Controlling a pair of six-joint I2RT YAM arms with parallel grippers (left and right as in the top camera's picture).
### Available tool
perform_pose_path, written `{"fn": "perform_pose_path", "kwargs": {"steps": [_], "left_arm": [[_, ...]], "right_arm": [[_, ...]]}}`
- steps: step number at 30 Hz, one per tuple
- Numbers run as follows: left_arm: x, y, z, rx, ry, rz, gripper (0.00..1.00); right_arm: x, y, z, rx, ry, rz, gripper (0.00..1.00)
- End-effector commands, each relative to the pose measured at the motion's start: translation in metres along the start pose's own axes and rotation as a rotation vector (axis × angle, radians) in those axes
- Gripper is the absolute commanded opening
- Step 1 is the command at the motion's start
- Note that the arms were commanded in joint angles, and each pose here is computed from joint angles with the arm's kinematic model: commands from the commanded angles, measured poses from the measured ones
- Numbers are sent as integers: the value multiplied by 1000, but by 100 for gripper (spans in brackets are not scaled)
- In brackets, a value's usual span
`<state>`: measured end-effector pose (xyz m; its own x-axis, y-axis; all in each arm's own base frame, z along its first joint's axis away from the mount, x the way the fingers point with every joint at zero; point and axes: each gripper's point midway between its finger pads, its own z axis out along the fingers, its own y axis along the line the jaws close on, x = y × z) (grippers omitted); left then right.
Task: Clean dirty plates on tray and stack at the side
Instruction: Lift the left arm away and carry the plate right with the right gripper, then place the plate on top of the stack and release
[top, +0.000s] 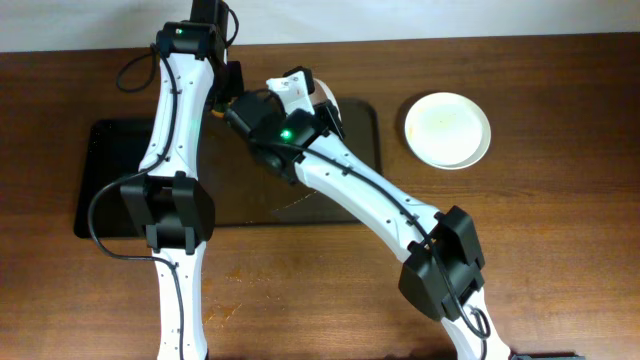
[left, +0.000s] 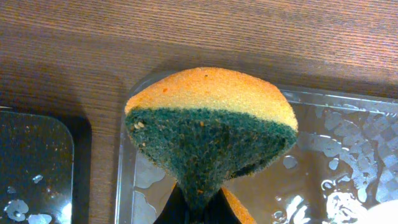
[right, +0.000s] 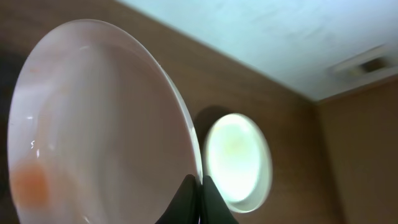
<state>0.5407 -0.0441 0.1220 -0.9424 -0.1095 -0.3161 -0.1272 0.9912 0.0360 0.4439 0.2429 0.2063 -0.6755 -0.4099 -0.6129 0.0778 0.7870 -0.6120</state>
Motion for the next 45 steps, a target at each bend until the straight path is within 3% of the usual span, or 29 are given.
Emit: {"fn": "perform_pose_path", "kwargs": {"steps": [1,13,18,23,30,34,38,39,40,42,45], "left_arm": [[-1,4,0,-11,-2,13,0],[-1,4,0,-11,-2,13,0],[-1,4,0,-11,-2,13,0],[-1,4,0,-11,-3,13,0],[-3,4,0,-10,-11,12,0],[-4,3,0,-8,-14,12,0],[-3,3,0,-8,-13,12,0],[-3,3,0,-9,-13,12,0],[-3,3,0,-9,-13,12,0],[-4,4,0,-13,-14,27,0],[1,20,-10,-29,8,34,0]], "right_arm": [[-19,-37,-17,154,-92,39,4],[-19,-38,-18,96,-75,103,4],[-2,-33,8,-225,123,197,4],[12,-86,46,-508,308,399,4],[131,-198,152,-393,655,690,4],[186,-201,188,-340,732,749,4],[204,-181,203,-352,730,760,5],[206,-173,206,-374,727,767,16],[207,-167,206,-399,725,775,41],[201,-161,206,-443,713,785,52],[166,-150,197,-633,608,737,59]]}}
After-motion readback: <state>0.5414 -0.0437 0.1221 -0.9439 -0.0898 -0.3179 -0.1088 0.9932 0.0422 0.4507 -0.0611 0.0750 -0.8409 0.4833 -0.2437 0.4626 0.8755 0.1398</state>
